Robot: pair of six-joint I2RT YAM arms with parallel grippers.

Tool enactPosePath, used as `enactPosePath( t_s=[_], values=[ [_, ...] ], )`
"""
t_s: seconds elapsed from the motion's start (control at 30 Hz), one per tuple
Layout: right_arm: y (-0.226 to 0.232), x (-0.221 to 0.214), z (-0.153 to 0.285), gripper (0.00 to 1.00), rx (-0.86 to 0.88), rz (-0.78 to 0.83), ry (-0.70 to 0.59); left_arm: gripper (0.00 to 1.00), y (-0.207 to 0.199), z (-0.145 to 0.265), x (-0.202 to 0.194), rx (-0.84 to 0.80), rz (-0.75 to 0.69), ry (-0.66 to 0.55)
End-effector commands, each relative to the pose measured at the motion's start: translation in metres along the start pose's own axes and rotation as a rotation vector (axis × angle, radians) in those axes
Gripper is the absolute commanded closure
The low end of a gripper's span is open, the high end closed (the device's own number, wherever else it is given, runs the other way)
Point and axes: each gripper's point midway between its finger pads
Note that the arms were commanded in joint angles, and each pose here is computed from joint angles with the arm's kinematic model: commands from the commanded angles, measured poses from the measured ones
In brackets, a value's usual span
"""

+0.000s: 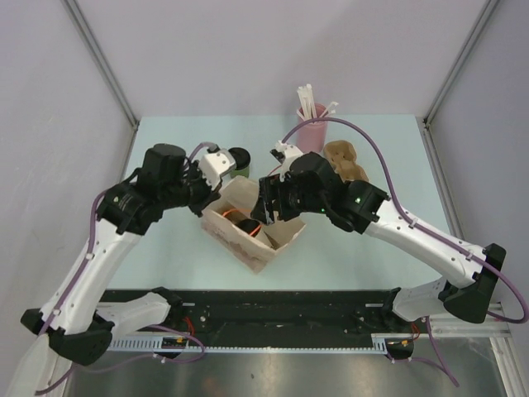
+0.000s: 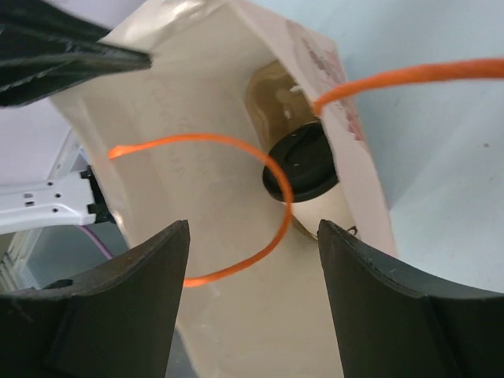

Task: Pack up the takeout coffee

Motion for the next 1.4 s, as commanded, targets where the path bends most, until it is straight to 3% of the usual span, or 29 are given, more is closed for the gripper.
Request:
enactPosePath(
  t_s=[0.0,0.23,0.57,0.73,0.83,0.97,1.03,1.17,1.3,1.37],
  values=[
    [0.021,0.023,0.016,0.29,0.119,-0.028,-0.064,1.0,0.014,0.01,0.024,0.052,-0.092,0.009],
    [0.028,0.018,0.017,0.31,0.181,-0.048,-0.025,1.0,0.031,0.015,0.033,0.138,-0.169,0.065],
    [0.053,0.075,0.045,0.34,0.209,-0.053,-0.125,1.0,-0.004,0.039,0.065,0.085,-0.204,0.01],
    [0.064,0.095,0.048,0.42,0.133,0.019,-0.182,1.0,-0.025,0.052,0.046,-0.007,-0.166,-0.012],
    [0.083,0.086,0.044,0.46,0.087,0.17,-0.172,1.0,-0.026,0.052,0.023,-0.002,-0.142,-0.004],
    [0.111,0.072,0.046,0.51,0.161,0.268,-0.103,1.0,-0.031,0.054,0.014,-0.018,-0.106,-0.046],
    [0.127,0.064,0.046,0.52,0.251,0.279,-0.052,1.0,-0.04,0.053,0.014,-0.061,-0.096,-0.066],
    [0.115,0.06,0.041,0.57,0.216,0.157,0.019,0.99,-0.047,0.056,0.014,-0.096,-0.089,-0.124],
    [0.115,0.07,0.046,0.6,0.201,0.211,0.005,1.0,-0.057,0.054,0.013,-0.156,-0.139,-0.153],
    [0.121,0.063,0.047,0.6,0.217,0.318,0.036,1.0,-0.059,0.054,0.013,-0.17,-0.152,-0.156]
  ],
)
Point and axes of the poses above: each gripper's point midway between its finger pads, its own z axis back along the fingers, its own y axis along the line the jaws close on, x = y × z, and after that the axes turned 12 degrees about z, right-handed
